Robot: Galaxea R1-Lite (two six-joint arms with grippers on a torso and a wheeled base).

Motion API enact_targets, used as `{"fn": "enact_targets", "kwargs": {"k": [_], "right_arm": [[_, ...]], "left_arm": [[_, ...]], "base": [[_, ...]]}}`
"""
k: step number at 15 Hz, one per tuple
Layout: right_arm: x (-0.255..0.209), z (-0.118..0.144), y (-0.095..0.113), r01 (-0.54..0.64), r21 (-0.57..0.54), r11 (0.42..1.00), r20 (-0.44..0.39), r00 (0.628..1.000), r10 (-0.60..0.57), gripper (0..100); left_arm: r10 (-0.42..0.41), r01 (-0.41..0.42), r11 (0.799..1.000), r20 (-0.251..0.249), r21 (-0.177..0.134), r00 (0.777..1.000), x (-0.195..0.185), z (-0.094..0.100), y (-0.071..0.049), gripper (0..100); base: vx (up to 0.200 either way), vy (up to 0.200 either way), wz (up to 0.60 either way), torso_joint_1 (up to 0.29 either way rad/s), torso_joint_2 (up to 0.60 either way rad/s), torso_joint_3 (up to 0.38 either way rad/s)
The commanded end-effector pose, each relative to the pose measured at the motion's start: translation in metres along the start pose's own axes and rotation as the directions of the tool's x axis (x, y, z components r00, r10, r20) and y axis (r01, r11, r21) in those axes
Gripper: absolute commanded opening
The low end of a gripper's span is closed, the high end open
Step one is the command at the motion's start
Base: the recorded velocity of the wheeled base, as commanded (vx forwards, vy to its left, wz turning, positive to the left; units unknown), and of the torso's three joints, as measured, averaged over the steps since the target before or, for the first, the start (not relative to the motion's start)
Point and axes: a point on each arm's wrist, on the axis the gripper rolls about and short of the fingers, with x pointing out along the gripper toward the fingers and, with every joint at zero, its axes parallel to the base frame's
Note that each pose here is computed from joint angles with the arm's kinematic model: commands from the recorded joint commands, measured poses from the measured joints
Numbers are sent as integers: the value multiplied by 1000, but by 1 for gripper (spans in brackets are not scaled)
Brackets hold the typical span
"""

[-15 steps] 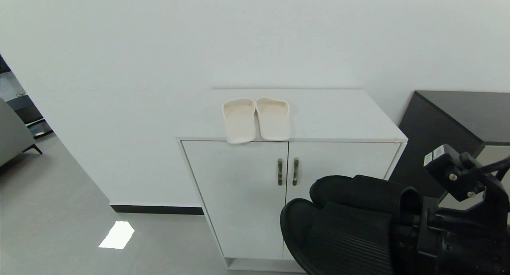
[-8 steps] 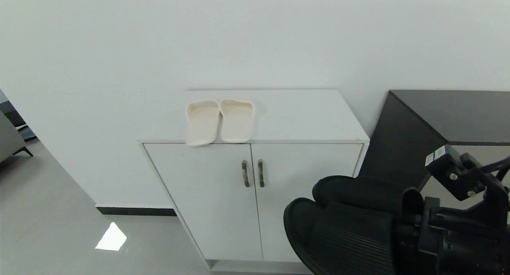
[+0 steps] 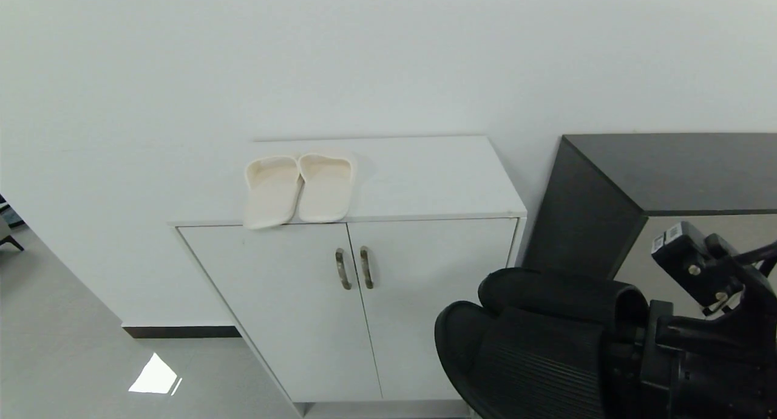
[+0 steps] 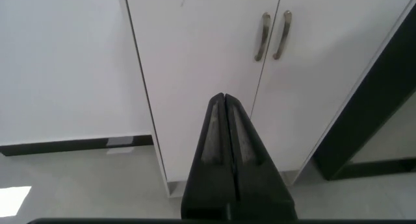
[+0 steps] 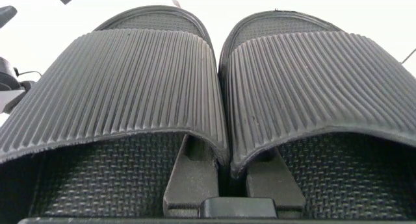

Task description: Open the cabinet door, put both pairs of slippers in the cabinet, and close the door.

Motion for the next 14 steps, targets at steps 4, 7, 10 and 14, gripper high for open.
{"fn": "enact_targets", "kwargs": {"k": [4, 7, 10, 14], "right_arm": [[0, -2, 0, 0, 1, 1000, -9, 1000, 0, 0], [0, -3, 0, -2, 1, 1000, -11, 1000, 2, 0], [0, -3, 0, -3, 1, 1000, -12, 1000, 3, 0], [0, -5, 0, -7, 0, 1000, -18, 1000, 7, 0]], "left_arm": [[0, 0, 1000, -2, 0, 1000, 0, 0, 0, 0], [0, 0, 1000, -2, 0, 1000, 0, 0, 0, 0], [0, 0, 1000, -2, 1, 1000, 0, 0, 0, 0], [2, -2, 1000, -2, 7, 1000, 0, 0, 0, 0]], "base": [[0, 0, 0, 0, 0, 0], [0, 0, 0, -17, 37, 22], [0, 0, 0, -170, 393, 212], [0, 0, 0, -220, 499, 281]]}}
